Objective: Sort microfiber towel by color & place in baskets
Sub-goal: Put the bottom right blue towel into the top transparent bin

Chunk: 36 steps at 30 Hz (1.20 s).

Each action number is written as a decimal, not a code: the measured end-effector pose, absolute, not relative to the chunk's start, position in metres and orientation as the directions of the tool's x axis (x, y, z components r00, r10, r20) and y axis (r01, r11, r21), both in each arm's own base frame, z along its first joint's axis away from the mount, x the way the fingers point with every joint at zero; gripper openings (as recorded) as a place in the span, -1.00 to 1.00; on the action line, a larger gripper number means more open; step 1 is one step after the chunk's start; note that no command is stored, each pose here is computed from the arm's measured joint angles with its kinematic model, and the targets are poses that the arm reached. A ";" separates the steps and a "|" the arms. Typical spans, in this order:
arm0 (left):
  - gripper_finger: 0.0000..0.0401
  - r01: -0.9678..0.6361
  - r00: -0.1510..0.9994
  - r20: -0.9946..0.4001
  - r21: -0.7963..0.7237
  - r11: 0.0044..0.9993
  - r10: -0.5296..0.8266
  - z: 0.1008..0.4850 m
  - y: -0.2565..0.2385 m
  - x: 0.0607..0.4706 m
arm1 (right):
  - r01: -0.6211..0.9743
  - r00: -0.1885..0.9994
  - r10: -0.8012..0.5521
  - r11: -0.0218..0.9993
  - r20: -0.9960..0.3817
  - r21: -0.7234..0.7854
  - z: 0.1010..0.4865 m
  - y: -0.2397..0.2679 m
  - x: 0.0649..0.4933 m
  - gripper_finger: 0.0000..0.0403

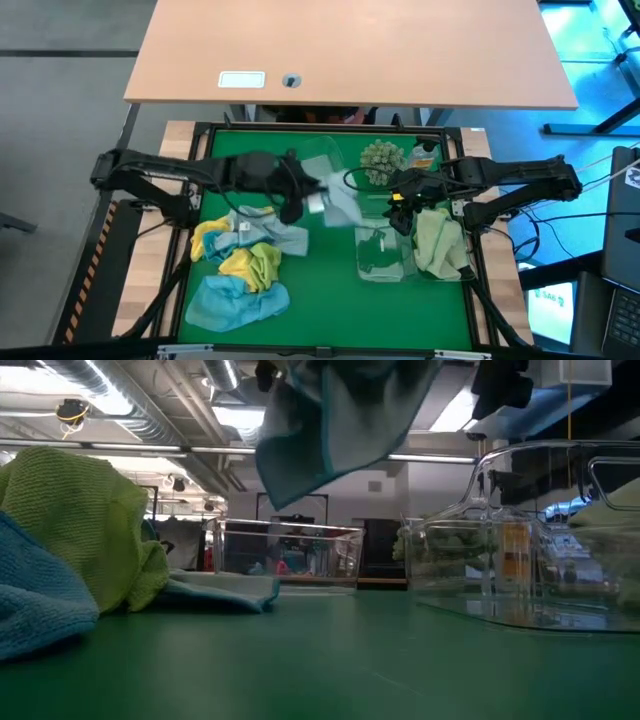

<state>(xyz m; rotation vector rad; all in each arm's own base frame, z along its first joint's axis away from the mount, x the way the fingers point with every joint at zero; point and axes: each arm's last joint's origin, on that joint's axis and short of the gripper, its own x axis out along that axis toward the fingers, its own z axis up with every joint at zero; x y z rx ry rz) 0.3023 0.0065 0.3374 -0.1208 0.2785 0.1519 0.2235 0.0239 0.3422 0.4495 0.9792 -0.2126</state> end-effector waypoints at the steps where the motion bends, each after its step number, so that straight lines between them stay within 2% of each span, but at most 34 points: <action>1: -0.85 -0.184 0.951 -0.269 -0.100 0.978 0.152 0.341 0.013 0.300 | 0.371 0.547 0.026 0.888 -0.837 0.270 0.342 0.024 0.224 -0.03; 10: -0.85 -0.340 0.913 -0.261 -0.060 0.939 0.313 0.347 0.064 0.285 | 0.371 0.547 0.027 0.888 -0.837 0.271 0.342 0.024 0.224 -0.03; 16: -0.85 -0.453 0.848 -0.331 -0.050 0.890 0.413 0.340 0.097 0.274 | 0.371 0.547 0.026 0.888 -0.837 0.271 0.342 0.024 0.224 -0.03; 19: -0.85 -0.498 0.798 -0.411 -0.038 0.866 0.441 0.332 0.108 0.267 | 0.371 0.547 0.026 0.888 -0.837 0.271 0.342 0.024 0.224 -0.03; 24: -0.85 -0.545 0.708 -0.543 -0.014 0.838 0.451 0.314 0.121 0.261 | 0.371 0.547 0.026 0.888 -0.837 0.271 0.342 0.024 0.224 -0.03; 36: -0.85 -0.561 0.583 -0.698 0.024 0.828 0.415 0.266 0.136 0.284 | 0.371 0.547 0.026 0.888 -0.836 0.271 0.342 0.024 0.224 -0.03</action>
